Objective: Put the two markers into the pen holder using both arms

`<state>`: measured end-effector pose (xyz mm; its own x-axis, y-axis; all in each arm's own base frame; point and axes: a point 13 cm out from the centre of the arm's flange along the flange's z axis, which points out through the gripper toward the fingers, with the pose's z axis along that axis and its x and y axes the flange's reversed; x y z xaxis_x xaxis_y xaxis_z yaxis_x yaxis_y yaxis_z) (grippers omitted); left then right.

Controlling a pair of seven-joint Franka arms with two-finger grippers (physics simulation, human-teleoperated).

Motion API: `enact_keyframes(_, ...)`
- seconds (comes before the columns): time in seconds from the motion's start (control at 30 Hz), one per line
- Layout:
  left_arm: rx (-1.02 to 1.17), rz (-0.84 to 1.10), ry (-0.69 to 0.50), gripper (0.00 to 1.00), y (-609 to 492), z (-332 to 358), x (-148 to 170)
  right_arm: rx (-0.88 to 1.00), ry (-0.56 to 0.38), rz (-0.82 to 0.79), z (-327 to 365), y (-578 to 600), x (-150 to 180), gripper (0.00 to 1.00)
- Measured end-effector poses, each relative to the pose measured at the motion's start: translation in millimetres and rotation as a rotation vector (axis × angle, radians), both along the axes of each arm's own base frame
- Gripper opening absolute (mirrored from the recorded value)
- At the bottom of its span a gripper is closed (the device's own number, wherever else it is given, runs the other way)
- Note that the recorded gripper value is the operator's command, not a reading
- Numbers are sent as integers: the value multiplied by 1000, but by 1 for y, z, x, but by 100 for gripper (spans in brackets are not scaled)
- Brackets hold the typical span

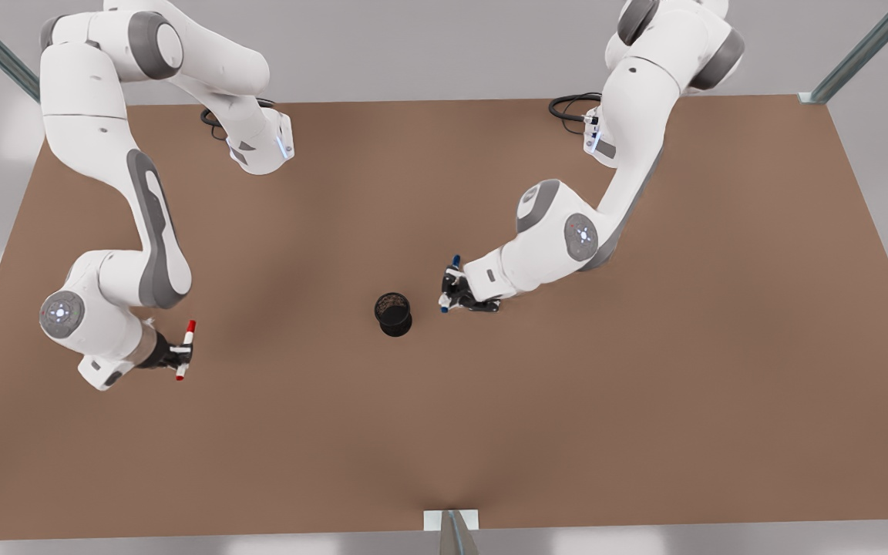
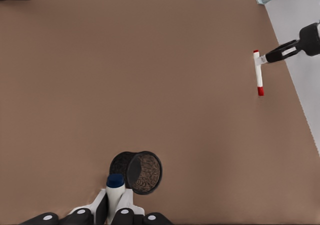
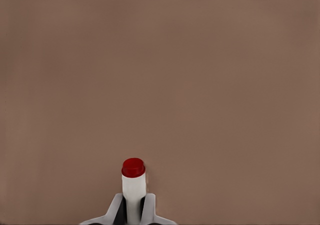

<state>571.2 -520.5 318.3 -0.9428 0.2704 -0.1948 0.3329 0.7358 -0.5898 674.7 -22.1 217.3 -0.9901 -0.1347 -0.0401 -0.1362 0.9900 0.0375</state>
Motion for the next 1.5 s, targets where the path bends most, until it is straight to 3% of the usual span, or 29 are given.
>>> enact_keyframes(0.13,-278,67,6,21,-35,20,4,36,-60,74,50,56,20,21)
enact_keyframes(0.27,-400,55,-93,21,-57,7,-4,75,-73,140,70,116,19,21)
enact_keyframes(0.43,-456,16,-234,21,-71,-29,-11,107,-79,176,77,177,12,21)
enact_keyframes(0.7,-455,-85,-547,21,-88,-72,21,130,-123,147,74,212,19,22)
enact_keyframes(0.97,-357,-257,-744,21,-87,-138,11,137,-133,114,67,221,18,22)
enact_keyframes(1.0,-346,-284,-760,26,-88,-146,5,138,-134,110,67,221,18,22)
enact_keyframes(1.03,-341,-314,-780,100,-91,-150,-1,139,-135,106,67,221,19,22)
enact_keyframes(1.17,-341,-423,-914,100,-96,-96,-16,141,-142,91,70,220,21,22)
enact_keyframes(1.23,-304,-442,-1006,100,-63,-60,13,142,-161,92,82,225,21,22)
enact_keyframes(1.37,-61,-626,-1250,100,166,9,179,215,-238,185,115,306,4,22)
enact_keyframes(1.43,71,-838,-1270,100,253,61,202,262,-264,235,108,354,-18,22)
enact_keyframes(1.5,203,-966,-1136,100,338,97,192,297,-292,261,86,385,-40,22)
